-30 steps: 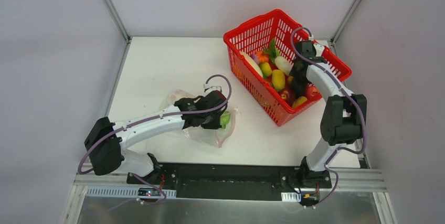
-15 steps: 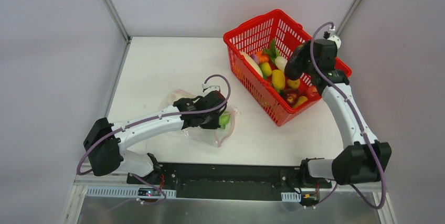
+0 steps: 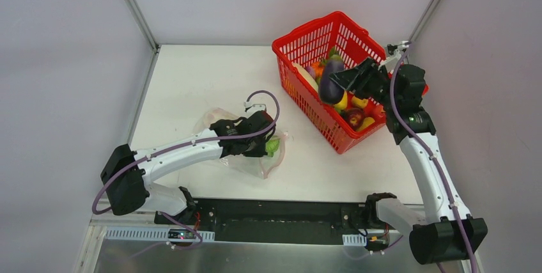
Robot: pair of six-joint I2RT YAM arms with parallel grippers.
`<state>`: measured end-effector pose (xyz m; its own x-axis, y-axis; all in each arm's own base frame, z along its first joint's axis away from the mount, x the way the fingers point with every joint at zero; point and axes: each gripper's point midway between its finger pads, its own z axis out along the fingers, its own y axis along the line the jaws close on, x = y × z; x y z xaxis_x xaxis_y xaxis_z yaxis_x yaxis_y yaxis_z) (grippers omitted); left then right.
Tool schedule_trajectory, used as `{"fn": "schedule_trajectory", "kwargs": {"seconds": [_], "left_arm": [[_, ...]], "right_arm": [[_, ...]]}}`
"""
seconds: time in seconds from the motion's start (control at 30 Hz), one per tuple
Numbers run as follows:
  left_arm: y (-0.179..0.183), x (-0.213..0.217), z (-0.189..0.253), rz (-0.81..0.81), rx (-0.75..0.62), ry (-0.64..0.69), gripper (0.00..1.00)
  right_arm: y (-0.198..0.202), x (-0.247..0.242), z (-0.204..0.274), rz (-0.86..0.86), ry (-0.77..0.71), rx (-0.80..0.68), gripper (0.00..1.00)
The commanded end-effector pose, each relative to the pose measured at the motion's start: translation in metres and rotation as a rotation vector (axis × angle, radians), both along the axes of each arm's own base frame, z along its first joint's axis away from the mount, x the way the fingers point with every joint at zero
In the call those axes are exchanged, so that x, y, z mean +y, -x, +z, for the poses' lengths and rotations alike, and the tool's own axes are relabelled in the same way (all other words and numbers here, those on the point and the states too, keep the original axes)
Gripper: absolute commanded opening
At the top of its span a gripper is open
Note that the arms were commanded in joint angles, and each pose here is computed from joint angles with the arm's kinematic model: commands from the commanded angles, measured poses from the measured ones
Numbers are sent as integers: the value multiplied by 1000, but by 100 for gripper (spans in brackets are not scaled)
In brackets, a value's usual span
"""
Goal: Place the food in the zip-top bag and seal the zipper
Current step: Place the fake vegetable in the zipper food storage bag.
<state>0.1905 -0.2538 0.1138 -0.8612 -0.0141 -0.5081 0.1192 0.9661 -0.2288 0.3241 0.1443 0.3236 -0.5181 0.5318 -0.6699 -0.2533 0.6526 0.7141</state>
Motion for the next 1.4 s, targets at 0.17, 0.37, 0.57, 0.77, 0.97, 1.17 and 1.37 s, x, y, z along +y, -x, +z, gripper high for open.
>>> {"fn": "schedule_trajectory", "kwargs": {"seconds": [0.17, 0.37, 0.57, 0.77, 0.97, 1.17, 1.37], "left_arm": [[-10, 17, 22, 68, -65, 2, 0], [-9, 21, 33, 70, -88, 21, 0], [-6, 32, 41, 90, -119, 43, 0], [-1, 43, 44, 116, -140, 69, 0], [2, 45, 43, 112, -142, 90, 0], [6, 41, 38, 91, -124, 107, 0], [13, 37, 34, 54, -107, 132, 0]], "right_arm": [[95, 69, 1, 514, -11, -43, 31], [147, 104, -55, 681, 160, 83, 32], [171, 121, -101, 735, 289, 177, 31], [187, 128, -141, 780, 422, 240, 31], [193, 148, -176, 823, 503, 259, 31], [188, 181, -187, 845, 493, 214, 31], [168, 195, -199, 814, 555, 176, 32]]}}
